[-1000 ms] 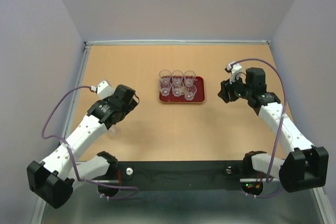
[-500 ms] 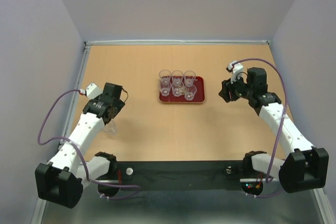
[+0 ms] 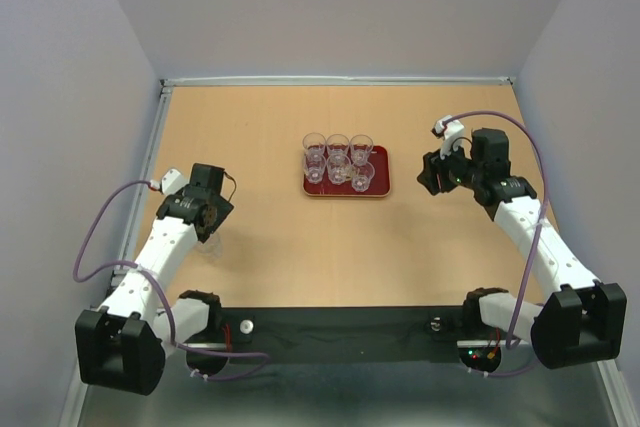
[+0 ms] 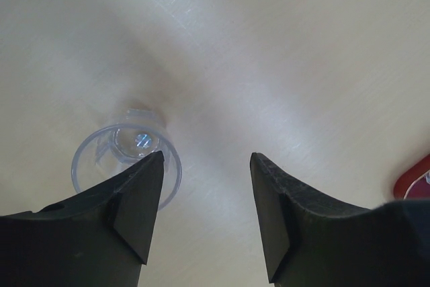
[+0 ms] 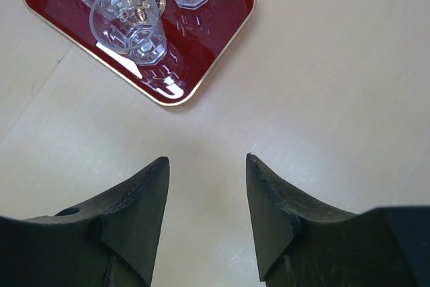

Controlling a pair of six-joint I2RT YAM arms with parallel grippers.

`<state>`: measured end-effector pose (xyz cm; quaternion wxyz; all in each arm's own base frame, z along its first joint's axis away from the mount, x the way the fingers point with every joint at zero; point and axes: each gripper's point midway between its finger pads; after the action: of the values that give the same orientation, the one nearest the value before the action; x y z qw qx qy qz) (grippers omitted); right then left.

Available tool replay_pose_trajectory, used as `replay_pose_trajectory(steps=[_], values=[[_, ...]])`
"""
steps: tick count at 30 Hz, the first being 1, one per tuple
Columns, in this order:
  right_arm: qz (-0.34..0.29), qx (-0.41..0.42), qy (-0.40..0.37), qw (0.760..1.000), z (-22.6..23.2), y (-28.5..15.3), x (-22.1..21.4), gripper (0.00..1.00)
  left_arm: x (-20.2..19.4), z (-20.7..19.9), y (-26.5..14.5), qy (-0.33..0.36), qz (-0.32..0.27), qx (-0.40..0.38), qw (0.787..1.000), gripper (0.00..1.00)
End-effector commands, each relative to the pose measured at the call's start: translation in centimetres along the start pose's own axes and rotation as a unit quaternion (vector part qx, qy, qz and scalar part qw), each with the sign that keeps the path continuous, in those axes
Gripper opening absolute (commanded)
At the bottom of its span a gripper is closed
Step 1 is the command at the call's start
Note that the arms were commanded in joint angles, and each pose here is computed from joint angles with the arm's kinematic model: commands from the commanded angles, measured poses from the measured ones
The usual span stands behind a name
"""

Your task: Place the glasses into the tray

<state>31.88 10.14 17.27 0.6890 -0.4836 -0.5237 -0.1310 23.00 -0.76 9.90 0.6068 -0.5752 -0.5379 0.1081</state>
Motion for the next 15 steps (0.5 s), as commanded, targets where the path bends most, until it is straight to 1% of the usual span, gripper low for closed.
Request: replay_pose_trajectory(steps=[1,7,8,9,10,11,12,13,15], values=[[-0.029,-0.015,-0.013,0.999,-0.5,-0.5,1.3,0.55,-0.7,0.7,0.9,0.004,0.015,0.009,1.000,0.64],[-0.031,-0.017,-0.014,0.999,-0.5,-0.7,1.4,0.55,-1.4,0.8,2.0,0.007,0.032,0.019,0.999,0.57],[-0.032,-0.018,-0.016,0.999,-0.6,-0.7,1.4,0.55,-1.4,0.9,2.1,0.008,0.033,0.023,0.999,0.53],[-0.033,-0.018,-0.015,0.999,-0.6,-0.8,1.5,0.55,-1.4,0.8,2.1,0.007,0.032,0.023,0.999,0.49],[-0.033,-0.018,-0.016,0.999,-0.5,-0.8,1.5,0.55,-1.5,0.9,2.1,0.007,0.034,0.022,0.999,0.39],[-0.033,-0.017,-0.017,0.999,-0.5,-0.8,1.5,0.55,-1.6,1.0,2.1,0.009,0.035,0.023,0.999,0.31],[-0.035,-0.018,-0.018,0.999,-0.6,-0.9,1.6,0.55,-1.6,1.0,2.1,0.010,0.036,0.021,0.999,0.21],[-0.034,-0.019,-0.016,0.999,-0.6,-0.9,1.6,0.55,-1.8,1.1,2.1,0.015,0.039,0.021,0.999,0.15],[-0.036,-0.019,-0.017,0.999,-0.6,-0.9,1.7,0.55,-2.4,0.8,2.0,0.021,0.055,0.008,0.998,0.06]])
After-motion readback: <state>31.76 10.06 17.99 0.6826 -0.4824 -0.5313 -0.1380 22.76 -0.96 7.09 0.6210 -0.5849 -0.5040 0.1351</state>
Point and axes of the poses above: each gripper's point midway between its finger pads, its own y axis out along the fingers, its own z axis along the line the jaws close on, x = y × z, and after that the axes turned 3 degrees about -y, right-handed
